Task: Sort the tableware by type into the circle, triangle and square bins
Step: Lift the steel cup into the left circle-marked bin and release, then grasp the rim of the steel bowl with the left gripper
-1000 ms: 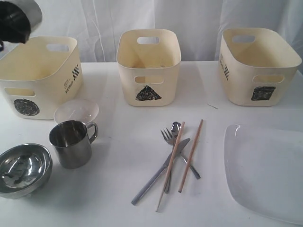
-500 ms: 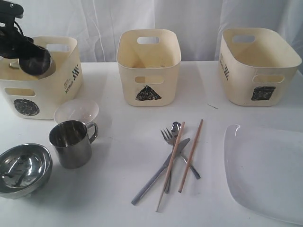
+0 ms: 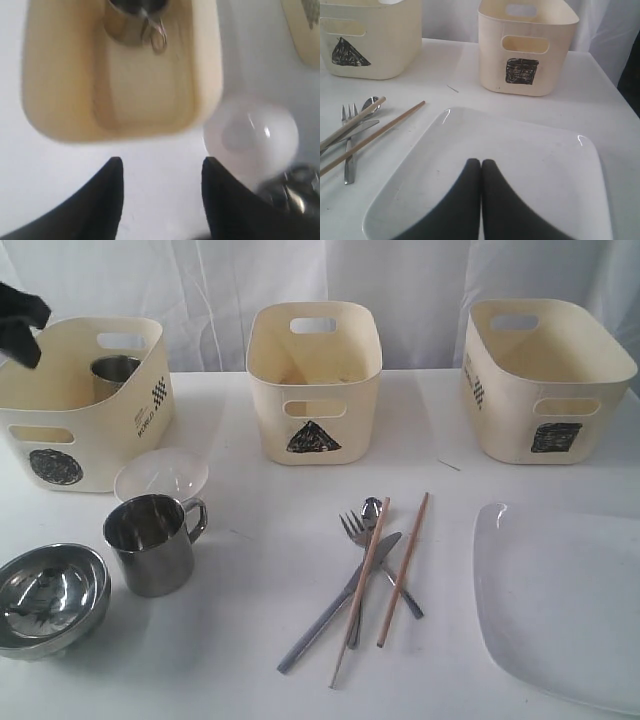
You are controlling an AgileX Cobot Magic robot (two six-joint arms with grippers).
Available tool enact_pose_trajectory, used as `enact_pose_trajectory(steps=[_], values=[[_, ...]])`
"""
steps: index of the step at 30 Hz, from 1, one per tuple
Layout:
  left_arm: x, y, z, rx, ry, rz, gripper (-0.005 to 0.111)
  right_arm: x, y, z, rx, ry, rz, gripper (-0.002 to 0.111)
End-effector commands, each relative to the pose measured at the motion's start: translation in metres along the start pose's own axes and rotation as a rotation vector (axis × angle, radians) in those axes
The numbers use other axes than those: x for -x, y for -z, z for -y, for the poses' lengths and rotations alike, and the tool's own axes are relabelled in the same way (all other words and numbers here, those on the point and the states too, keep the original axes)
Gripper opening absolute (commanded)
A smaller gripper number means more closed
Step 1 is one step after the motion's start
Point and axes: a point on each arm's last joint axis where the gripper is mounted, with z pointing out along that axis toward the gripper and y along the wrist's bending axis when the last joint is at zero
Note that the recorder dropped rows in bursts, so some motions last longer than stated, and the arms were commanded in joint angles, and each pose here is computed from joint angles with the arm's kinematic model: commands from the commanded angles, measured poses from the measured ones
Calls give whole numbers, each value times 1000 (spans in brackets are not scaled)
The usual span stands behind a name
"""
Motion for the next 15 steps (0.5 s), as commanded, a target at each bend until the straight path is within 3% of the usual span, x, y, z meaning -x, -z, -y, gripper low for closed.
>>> enact_pose_trajectory(steps=[1,6,15], values=[[-33,6,9,-123,-147,-321,53,1,0,0,3,-4,13,0],[-58,-17,11,-196,-321,-421,53,1,0,0,3,-4,13,0],[-112,-87,10,-179,-296,-442,53,1,0,0,3,-4,13,0]])
